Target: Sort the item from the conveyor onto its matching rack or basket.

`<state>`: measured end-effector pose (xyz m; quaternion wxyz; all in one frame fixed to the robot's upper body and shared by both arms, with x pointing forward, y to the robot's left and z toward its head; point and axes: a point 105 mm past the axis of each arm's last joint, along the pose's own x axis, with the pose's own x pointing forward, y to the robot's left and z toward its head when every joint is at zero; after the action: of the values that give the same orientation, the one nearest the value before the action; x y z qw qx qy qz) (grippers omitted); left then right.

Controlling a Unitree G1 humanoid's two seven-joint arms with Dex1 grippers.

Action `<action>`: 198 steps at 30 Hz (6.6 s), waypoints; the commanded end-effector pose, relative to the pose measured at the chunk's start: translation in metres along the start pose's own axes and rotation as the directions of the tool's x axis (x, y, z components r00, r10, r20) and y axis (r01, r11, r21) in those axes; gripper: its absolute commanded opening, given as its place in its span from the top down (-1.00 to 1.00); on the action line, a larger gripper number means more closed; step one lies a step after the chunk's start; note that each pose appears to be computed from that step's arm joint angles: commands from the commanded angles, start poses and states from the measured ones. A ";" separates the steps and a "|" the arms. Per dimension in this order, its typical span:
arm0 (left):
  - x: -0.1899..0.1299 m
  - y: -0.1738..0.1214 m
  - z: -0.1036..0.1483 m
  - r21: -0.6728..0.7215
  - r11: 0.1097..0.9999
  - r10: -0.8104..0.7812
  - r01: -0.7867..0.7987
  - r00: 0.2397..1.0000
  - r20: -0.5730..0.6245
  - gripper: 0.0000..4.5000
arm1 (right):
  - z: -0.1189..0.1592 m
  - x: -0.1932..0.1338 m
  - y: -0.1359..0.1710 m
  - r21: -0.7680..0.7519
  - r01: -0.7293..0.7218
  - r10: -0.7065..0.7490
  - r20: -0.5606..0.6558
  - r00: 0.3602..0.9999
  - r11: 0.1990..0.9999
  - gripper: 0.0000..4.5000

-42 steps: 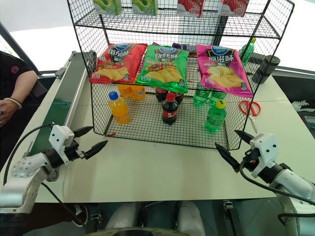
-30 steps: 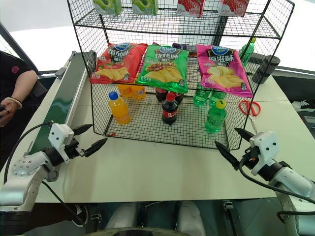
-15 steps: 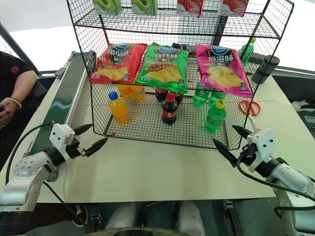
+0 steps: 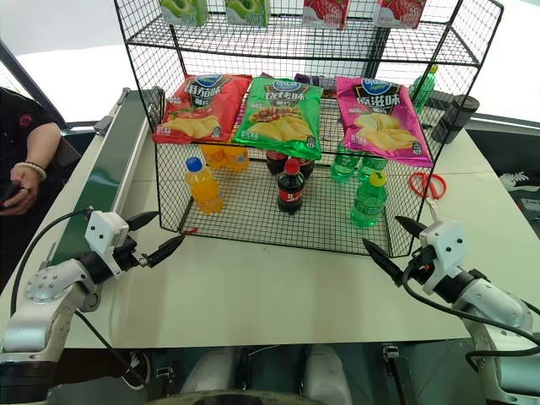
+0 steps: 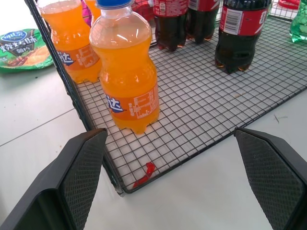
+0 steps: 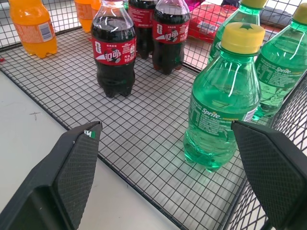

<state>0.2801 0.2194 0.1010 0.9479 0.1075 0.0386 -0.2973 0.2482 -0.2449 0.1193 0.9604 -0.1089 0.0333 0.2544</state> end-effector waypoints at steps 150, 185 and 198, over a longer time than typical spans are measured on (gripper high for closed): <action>-0.094 0.098 -0.027 -0.291 0.558 0.826 -0.777 0.556 0.099 -1.00 | 0.062 0.102 0.165 0.044 -0.598 0.567 0.272 0.778 0.800 -0.99; -0.091 0.106 -0.021 -0.243 0.582 0.813 -0.776 0.567 0.132 -1.00 | 0.066 0.101 0.172 0.039 -0.628 0.593 0.285 0.753 0.777 -0.99; -0.087 0.105 -0.018 -0.217 0.626 0.780 -0.749 0.611 0.137 -1.00 | 0.069 0.102 0.174 0.040 -0.634 0.598 0.293 0.746 0.772 -0.99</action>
<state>0.2683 0.3548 0.1038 0.9880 0.0006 -0.0797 0.1324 0.2546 -0.0374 0.1254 0.8309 0.0044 -0.0150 0.5562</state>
